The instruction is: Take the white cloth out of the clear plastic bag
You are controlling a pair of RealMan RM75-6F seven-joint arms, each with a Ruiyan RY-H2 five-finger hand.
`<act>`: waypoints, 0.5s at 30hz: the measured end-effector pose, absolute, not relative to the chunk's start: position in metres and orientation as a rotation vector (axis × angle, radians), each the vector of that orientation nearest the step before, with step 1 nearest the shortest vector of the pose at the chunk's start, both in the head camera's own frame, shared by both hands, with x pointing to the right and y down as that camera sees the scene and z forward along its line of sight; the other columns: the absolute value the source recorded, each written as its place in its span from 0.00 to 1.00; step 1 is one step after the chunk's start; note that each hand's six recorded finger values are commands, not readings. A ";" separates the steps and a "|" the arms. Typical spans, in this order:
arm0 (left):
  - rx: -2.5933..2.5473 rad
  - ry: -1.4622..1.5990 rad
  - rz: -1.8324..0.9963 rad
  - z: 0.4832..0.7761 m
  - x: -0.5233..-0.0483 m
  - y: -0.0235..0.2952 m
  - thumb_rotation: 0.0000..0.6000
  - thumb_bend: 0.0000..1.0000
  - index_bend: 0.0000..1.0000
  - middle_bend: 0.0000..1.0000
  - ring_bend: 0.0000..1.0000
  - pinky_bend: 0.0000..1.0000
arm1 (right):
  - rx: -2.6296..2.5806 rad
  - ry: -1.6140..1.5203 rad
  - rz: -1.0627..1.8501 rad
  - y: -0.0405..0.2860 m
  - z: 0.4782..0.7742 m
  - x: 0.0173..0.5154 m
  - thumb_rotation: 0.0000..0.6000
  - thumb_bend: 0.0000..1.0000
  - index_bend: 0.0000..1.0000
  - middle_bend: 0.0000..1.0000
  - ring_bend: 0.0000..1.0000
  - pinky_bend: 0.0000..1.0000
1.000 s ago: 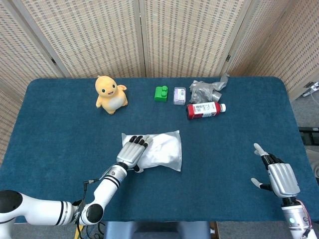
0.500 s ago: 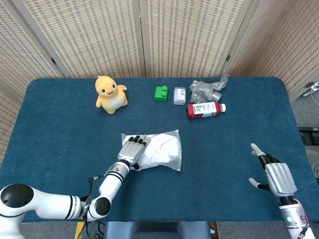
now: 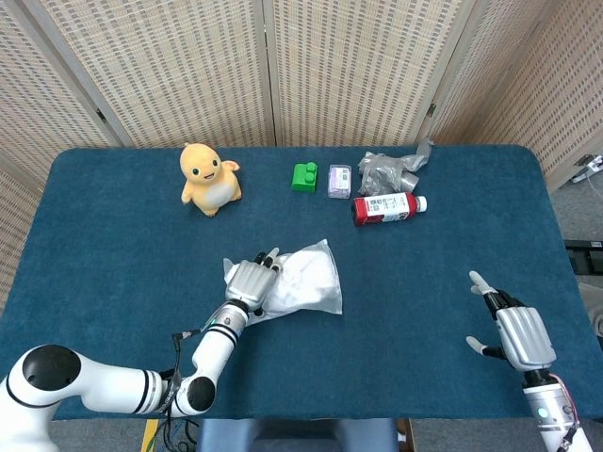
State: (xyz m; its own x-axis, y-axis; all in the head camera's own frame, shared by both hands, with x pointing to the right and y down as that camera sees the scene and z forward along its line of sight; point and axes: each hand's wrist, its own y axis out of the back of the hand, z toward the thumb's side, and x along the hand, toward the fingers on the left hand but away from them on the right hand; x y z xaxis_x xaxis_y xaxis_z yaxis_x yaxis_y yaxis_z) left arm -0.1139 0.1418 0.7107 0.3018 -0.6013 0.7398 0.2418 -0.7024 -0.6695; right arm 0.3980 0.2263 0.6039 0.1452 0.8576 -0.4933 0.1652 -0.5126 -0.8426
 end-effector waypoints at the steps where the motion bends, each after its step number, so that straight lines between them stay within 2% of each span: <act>1: -1.843 0.332 -1.471 0.710 -0.113 0.141 1.00 0.04 0.14 0.14 0.24 0.53 | -1.798 -0.980 1.408 0.226 0.604 0.398 1.00 0.02 0.02 0.28 0.26 0.45; 2: -1.838 0.339 -1.461 0.710 -0.113 0.141 1.00 0.05 0.15 0.16 0.26 0.54 | -1.799 -0.980 1.407 0.226 0.604 0.397 1.00 0.02 0.02 0.28 0.26 0.45; 5: -1.818 0.362 -1.419 0.709 -0.112 0.141 1.00 0.16 0.25 0.26 0.33 0.57 | -1.802 -0.979 1.406 0.226 0.605 0.396 1.00 0.02 0.02 0.28 0.26 0.45; 10: -1.794 0.390 -1.378 0.710 -0.113 0.142 1.00 0.32 0.32 0.32 0.35 0.58 | -1.809 -0.981 1.402 0.225 0.607 0.394 1.00 0.02 0.03 0.28 0.26 0.45; 15: -1.790 0.423 -1.346 0.709 -0.114 0.144 1.00 0.39 0.38 0.39 0.40 0.61 | -1.811 -0.984 1.398 0.224 0.607 0.394 1.00 0.02 0.04 0.28 0.26 0.45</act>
